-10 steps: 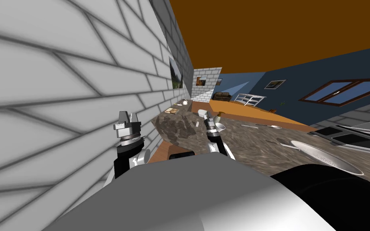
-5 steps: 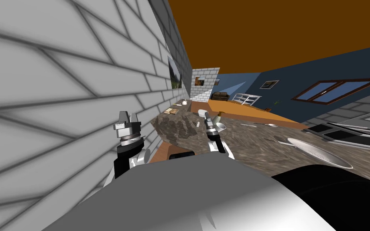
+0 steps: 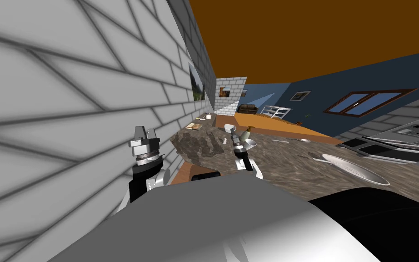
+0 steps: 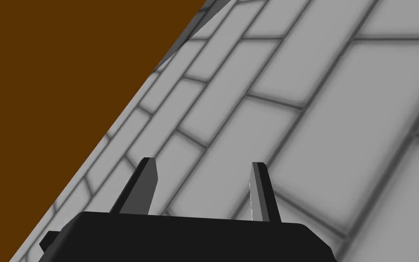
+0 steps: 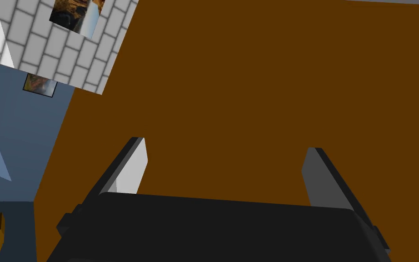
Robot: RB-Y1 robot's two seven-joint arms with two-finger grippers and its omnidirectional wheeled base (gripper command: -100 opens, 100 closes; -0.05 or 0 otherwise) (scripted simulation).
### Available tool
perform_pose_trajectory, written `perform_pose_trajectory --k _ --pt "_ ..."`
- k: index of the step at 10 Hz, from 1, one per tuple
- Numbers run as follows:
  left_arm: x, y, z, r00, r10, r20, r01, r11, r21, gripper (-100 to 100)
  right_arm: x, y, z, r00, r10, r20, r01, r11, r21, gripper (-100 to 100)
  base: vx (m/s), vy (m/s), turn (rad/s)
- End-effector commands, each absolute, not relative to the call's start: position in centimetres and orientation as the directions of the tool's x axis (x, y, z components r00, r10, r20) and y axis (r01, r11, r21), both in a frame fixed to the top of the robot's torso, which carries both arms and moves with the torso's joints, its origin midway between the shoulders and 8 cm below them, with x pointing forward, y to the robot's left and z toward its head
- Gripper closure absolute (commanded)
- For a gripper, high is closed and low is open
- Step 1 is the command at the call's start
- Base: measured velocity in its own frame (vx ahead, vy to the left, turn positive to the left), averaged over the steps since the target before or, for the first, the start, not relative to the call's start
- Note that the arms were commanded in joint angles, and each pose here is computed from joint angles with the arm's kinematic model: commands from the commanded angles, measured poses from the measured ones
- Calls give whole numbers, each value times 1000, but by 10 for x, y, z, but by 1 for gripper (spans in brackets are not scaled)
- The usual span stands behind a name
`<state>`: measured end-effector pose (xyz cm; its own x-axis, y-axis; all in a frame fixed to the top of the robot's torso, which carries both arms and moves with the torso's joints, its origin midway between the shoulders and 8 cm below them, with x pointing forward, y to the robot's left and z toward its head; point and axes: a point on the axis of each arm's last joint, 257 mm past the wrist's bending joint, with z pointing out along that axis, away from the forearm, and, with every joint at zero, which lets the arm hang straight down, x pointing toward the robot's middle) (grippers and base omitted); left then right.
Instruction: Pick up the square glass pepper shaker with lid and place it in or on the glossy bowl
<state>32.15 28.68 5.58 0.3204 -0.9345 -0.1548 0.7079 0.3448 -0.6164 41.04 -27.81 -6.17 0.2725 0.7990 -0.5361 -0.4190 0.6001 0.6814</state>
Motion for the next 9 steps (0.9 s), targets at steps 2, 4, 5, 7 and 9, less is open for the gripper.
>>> perform_pose_trajectory --k 2,4,5,7,9 --pt "321 287 56 320 -935 -155 708 345 -616 0 420 -284 -72 305 736 -605 -376 677 633 -100 16 53 -44" --pt "321 287 56 320 -935 -155 708 345 -616 0 426 -290 -80 323 690 -648 -345 723 598 -100 21 46 -49" --pt "321 287 56 320 -935 -155 708 345 -616 0 426 -290 -80 325 685 -652 -343 728 594 -100 23 41 -41" --pt "321 287 56 320 -935 -155 708 345 -616 0 432 -295 -88 339 639 -691 -311 769 559 -100 18 41 -49" --pt "321 287 56 320 -935 -155 708 345 -616 0 438 -301 -97 350 589 -728 -277 808 521 -100 20 47 -56"
